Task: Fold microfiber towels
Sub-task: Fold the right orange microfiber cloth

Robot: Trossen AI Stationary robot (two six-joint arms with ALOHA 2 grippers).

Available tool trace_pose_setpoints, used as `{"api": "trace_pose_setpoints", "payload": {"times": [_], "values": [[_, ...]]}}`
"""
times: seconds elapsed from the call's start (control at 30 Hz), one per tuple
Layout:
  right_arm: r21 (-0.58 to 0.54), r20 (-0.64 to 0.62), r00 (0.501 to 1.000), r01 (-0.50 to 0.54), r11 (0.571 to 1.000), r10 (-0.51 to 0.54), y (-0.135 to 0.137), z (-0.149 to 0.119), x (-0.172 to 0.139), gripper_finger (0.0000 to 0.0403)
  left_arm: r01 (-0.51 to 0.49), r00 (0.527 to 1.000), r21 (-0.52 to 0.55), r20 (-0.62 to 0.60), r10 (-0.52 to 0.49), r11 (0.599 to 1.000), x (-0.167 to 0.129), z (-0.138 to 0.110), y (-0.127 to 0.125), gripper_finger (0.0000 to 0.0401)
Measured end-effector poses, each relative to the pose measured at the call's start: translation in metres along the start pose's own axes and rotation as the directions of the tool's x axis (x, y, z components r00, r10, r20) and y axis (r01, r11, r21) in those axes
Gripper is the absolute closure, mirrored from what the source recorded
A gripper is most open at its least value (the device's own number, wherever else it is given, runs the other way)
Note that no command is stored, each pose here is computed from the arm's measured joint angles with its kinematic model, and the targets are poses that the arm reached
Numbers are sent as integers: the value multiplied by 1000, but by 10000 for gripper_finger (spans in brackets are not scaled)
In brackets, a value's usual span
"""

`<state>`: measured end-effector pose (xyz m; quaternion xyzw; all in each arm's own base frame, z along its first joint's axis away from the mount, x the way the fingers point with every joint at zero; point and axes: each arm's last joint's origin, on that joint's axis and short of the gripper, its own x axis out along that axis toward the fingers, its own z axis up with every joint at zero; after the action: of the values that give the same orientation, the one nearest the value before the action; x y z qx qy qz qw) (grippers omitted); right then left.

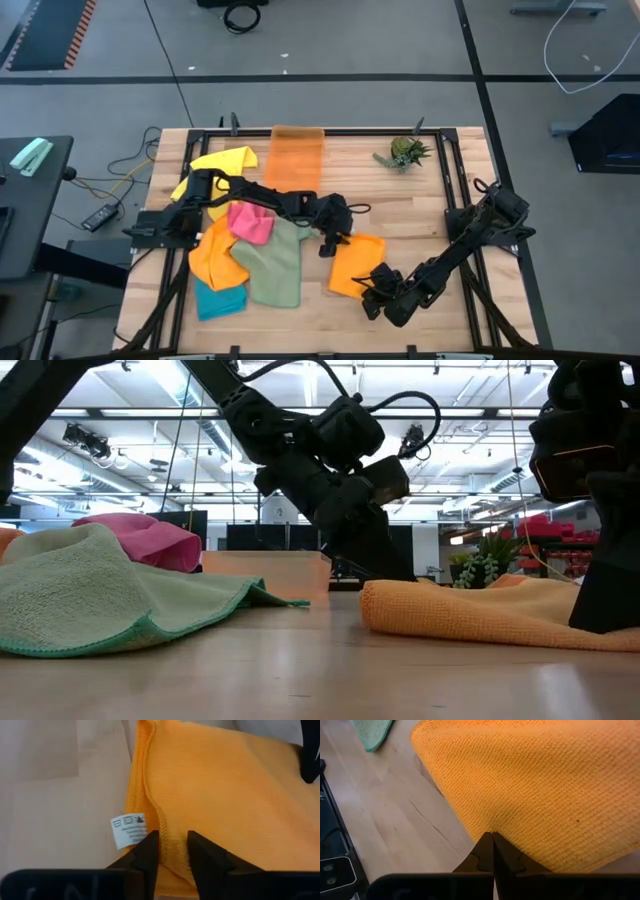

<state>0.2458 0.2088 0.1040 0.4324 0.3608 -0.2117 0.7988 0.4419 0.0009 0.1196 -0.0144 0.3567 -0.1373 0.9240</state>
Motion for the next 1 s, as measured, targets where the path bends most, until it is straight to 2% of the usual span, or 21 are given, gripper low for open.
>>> {"api": "trace_pose_setpoints", "payload": {"times": [0.17,0.43,0.6,0.73,0.9,1.0], "values": [[-1,0,1000,2,1000,-2,0,0,0,403,0,1000,-3,3,0,1000,0,1,0,386],[16,-11,1000,23,1000,-23,-2,0,-1,403,9,1000,0,4,-9,1000,-10,37,5,380],[17,-14,1000,26,1000,-26,-2,0,-1,403,-81,989,52,-118,87,995,-21,49,12,393],[20,-16,999,29,999,-28,-2,1,0,403,-131,977,52,-165,138,990,-24,46,17,364],[22,-14,1000,29,999,-28,-2,1,0,403,-306,935,51,-175,310,951,-24,46,20,305],[10,3,1000,26,1000,-26,-2,2,-1,403,-333,924,40,-183,335,942,-26,47,22,275]]}}
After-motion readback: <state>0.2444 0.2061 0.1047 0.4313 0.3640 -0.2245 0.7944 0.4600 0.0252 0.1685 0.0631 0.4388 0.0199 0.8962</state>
